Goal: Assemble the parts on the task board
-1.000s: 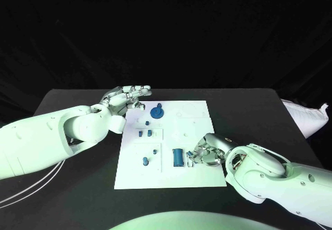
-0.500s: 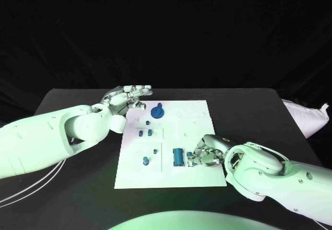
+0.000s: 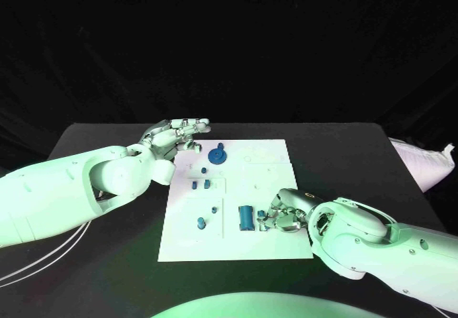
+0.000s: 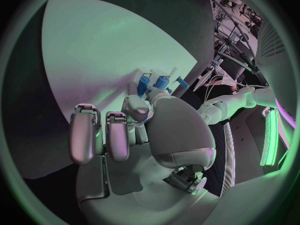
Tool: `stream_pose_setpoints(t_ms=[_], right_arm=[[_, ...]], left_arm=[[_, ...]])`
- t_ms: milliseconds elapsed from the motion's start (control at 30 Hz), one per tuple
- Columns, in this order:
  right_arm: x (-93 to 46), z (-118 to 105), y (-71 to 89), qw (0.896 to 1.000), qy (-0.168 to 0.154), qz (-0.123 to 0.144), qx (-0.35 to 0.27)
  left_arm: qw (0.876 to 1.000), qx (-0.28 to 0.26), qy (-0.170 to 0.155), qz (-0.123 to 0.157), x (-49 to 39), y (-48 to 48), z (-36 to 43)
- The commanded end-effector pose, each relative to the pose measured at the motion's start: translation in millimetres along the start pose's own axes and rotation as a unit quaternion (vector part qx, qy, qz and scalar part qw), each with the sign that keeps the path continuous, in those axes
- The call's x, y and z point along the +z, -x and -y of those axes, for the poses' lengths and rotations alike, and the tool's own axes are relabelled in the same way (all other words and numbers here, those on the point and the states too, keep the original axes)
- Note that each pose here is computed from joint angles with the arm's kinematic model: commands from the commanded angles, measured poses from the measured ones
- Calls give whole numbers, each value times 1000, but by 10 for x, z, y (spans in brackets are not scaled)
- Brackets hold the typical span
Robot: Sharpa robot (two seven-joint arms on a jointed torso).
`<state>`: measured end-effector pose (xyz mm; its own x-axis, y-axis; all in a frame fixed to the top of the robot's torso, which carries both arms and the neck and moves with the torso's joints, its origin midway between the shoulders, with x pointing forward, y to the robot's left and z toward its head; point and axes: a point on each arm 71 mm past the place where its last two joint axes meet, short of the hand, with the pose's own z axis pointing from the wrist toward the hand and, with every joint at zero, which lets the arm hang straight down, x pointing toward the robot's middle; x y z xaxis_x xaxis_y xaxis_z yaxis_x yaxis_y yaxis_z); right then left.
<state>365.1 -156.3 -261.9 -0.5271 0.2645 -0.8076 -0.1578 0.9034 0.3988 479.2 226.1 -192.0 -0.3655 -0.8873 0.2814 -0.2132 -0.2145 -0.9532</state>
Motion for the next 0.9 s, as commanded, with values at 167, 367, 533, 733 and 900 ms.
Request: stream_pose_setpoints(t_ms=[167, 367, 533, 733, 900], right_arm=[[-1, -4, -44, 1000, -2, -12, -10], [-12, -20, -36, 1000, 2, -6, -5], [-33, -25, -22, 1000, 4, 2, -1], [-63, -6, 0, 1000, 5, 10, 0], [-85, 50, 15, 1000, 0, 10, -5]], left_arm=[[1000, -2, 0, -11, 1, -27, 4], [1000, -2, 0, -12, 1, -26, 3], [1000, -2, 1, -13, 1, -25, 3], [1000, -2, 1, -13, 0, -21, 3], [1000, -1, 1, -13, 0, -19, 3]])
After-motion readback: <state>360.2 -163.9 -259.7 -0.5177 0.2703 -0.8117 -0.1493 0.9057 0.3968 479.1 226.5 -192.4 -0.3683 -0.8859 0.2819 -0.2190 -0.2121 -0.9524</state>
